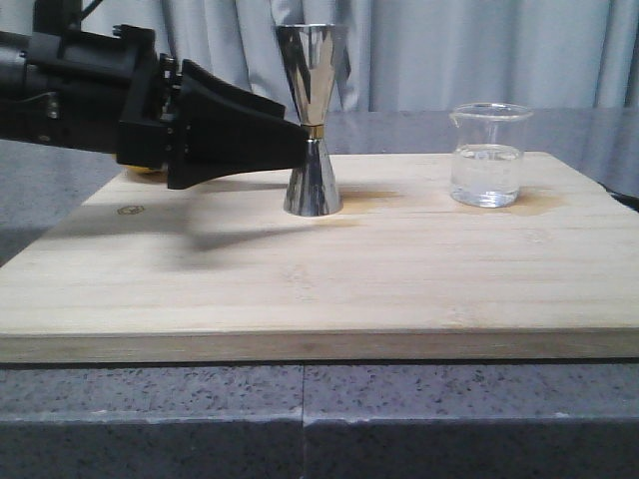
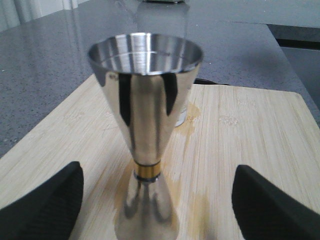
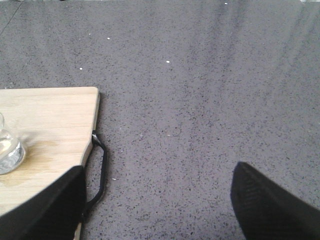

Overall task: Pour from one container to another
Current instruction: 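Move the left gripper toward the steel jigger and close around its waist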

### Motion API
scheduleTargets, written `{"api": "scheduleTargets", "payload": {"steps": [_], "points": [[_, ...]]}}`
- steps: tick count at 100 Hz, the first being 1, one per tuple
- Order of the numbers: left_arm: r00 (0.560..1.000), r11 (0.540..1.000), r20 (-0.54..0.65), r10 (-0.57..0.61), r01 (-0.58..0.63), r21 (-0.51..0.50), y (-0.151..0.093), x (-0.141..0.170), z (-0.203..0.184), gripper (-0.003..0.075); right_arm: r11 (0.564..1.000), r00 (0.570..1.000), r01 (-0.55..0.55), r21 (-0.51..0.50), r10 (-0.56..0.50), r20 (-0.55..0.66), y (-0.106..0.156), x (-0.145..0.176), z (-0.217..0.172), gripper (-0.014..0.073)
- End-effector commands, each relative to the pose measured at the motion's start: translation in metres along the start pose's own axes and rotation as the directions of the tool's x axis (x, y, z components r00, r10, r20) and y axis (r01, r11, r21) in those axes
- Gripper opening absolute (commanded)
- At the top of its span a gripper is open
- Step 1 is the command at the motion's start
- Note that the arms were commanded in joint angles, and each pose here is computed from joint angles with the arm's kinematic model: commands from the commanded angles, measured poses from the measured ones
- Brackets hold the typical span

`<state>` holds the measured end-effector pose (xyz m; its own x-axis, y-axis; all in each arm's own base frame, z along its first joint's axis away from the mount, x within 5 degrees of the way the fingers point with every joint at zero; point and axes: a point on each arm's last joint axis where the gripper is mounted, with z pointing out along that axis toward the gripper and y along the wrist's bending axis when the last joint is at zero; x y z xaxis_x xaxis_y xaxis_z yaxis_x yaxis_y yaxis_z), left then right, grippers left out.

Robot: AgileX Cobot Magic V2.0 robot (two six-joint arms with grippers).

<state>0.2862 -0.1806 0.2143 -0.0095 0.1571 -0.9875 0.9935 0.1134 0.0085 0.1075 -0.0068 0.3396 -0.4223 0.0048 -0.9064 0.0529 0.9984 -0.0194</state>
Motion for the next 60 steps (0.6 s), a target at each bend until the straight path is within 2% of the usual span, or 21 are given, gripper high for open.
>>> {"api": "scheduleTargets", "payload": {"steps": [1, 60], "points": [[0.987, 0.999, 0.158, 0.017, -0.024, 0.045, -0.001, -0.028, 0.006, 0.0569, 1.000, 0.994, 0.009, 0.011, -0.010, 0.105, -0.001, -0.017, -0.004, 0.0542], [0.984, 0.993, 0.176, 0.022, -0.041, 0.107, 0.001, -0.036, 0.031, 0.0568, 1.000, 0.994, 0.009, 0.011, -0.010, 0.105, -0.001, -0.017, -0.004, 0.0542]]}}
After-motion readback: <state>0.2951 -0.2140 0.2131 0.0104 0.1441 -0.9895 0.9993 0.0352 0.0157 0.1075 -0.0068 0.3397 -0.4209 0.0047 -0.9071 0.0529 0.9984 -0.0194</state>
